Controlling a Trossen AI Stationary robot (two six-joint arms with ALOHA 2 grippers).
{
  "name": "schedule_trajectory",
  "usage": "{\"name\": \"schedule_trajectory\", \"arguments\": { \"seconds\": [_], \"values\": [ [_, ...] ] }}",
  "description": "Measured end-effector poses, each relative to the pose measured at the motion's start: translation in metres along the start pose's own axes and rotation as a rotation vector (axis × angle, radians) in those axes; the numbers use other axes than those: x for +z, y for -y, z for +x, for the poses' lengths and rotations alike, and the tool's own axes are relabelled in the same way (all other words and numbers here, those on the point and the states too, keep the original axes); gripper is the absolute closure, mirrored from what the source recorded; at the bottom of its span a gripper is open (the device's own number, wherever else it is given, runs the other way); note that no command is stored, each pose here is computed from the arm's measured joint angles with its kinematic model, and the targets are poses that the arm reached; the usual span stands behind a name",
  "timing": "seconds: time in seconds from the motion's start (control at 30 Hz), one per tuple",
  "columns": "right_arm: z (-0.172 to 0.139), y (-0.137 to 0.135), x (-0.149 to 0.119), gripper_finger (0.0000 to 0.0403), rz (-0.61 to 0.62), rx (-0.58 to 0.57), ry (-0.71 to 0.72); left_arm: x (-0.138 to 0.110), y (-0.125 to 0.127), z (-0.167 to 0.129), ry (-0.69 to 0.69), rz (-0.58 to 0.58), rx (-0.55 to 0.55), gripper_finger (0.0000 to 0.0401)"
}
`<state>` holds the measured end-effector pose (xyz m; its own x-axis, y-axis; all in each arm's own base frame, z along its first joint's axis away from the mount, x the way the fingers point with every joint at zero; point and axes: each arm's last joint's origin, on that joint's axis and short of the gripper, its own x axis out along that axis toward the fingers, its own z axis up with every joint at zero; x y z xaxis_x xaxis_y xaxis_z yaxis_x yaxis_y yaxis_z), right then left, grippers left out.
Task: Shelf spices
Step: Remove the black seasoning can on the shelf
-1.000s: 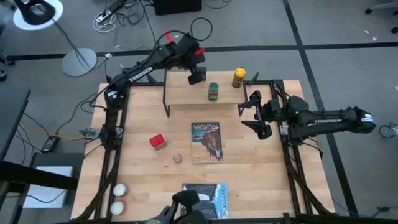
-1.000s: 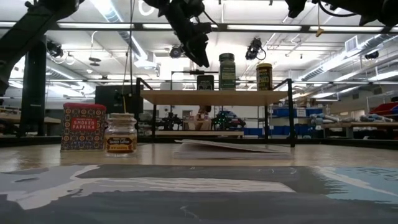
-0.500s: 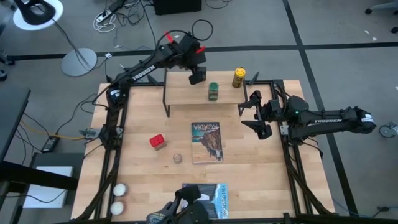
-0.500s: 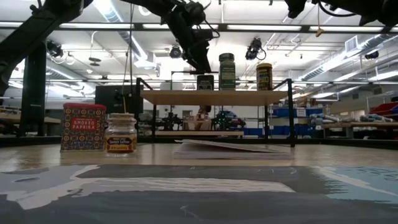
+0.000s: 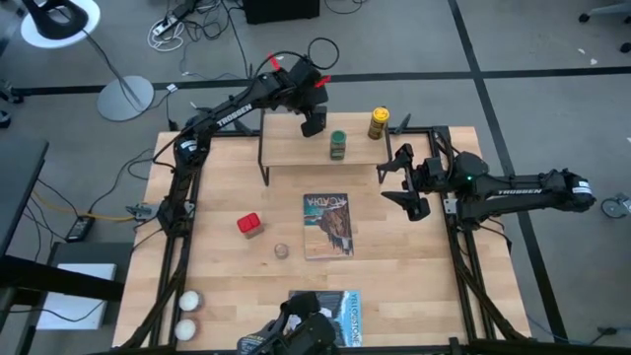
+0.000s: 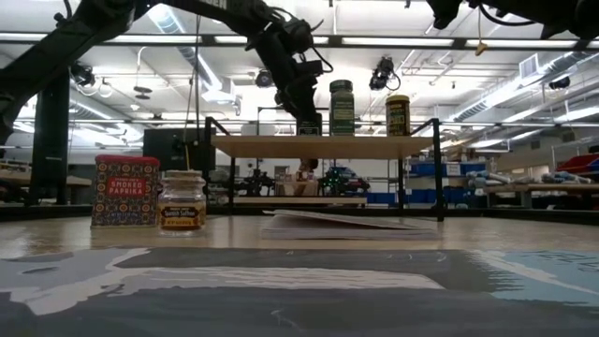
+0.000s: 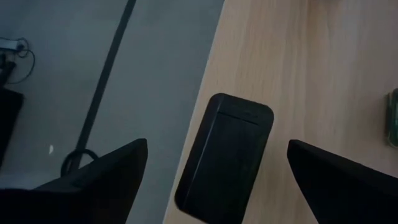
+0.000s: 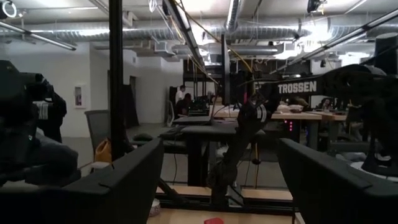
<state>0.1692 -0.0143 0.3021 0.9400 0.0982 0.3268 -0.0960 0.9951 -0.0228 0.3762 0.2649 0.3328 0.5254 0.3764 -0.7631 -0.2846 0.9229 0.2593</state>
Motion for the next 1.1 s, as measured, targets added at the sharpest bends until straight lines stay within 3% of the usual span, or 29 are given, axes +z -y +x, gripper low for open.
{"name": "schedule_trajectory", "arguments": {
  "seconds": [0.17,0.27,0.57,0.67,1.1],
  "values": [
    [0.000,0.000,0.000,0.0087,-0.001,0.000,-0.004,-0.001,0.001,0.003,0.000,-0.023,-0.025,0.0011],
    [0.000,0.000,-0.001,0.0087,0.000,0.000,-0.008,-0.003,0.002,0.003,-0.015,-0.025,-0.033,0.0037],
    [0.000,0.000,-0.001,0.0087,0.001,-0.001,-0.013,-0.003,0.005,0.003,-0.027,-0.025,-0.042,0.0234],
    [0.000,0.000,-0.001,0.0087,0.001,-0.001,-0.013,-0.003,0.006,0.002,-0.035,-0.027,-0.047,0.0277],
    [0.000,0.000,-0.001,0.0087,0.001,-0.001,-0.013,0.010,0.017,-0.026,-0.063,-0.022,-0.019,0.0278]
  ]
}}
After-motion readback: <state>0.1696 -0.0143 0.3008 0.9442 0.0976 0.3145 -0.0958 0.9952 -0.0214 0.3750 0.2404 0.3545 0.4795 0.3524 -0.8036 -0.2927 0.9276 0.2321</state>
